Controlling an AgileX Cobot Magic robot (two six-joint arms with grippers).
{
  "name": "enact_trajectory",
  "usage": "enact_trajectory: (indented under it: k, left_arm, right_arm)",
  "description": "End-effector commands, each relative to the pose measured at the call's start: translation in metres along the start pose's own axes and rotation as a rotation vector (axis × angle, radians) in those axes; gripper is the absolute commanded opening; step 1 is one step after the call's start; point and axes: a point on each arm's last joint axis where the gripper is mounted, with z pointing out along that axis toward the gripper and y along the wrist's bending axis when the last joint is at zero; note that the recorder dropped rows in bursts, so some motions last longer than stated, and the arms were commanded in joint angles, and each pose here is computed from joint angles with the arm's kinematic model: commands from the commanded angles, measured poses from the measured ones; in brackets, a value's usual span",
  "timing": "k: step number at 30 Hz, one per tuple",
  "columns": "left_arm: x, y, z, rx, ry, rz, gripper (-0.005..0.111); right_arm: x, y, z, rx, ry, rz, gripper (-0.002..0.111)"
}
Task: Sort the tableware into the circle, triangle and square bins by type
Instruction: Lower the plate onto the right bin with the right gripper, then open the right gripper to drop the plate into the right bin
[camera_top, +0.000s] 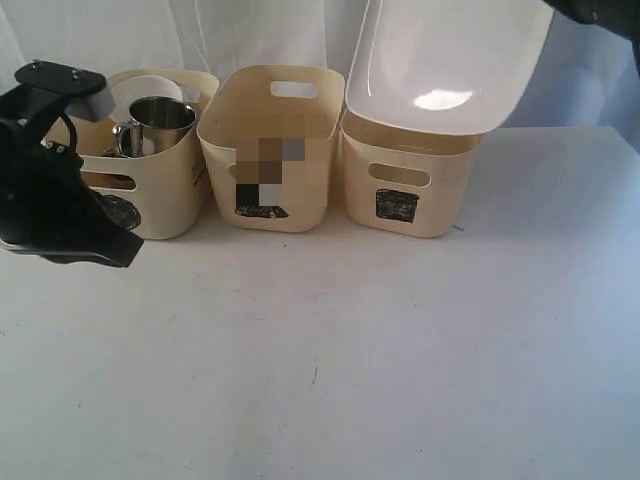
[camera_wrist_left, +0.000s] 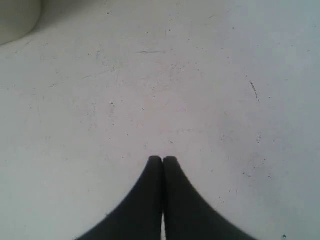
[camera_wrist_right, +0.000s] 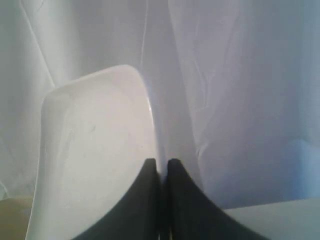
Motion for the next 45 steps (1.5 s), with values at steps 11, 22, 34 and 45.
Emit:
enact_trajectory:
  k: [11,22,34,45]
  left_arm:
    - [0.000,0.000,-0.004,-0.001,-0.014,-0.051,0.000]
    - [-0.003,0.001,-0.004,-0.007,-0.043,-0.070,0.000]
    - [-0.003,0.001,-0.004,-0.008,-0.050,-0.070,0.000]
    - [-0.003,0.001,-0.004,-0.008,-0.050,-0.070,0.000]
  right_arm:
    - [0.037,-0.024,0.052,0.120,-0.094,-0.080,0.000]
    - [0.058,-0.017,0.065,0.079,-0.033,-0.010,0.000]
    - [0.064,0.022,0.063,-0.068,0.032,-0.152,0.028]
    - [0.040,0.025,0.059,-0.071,-0.052,-0.145,0.031]
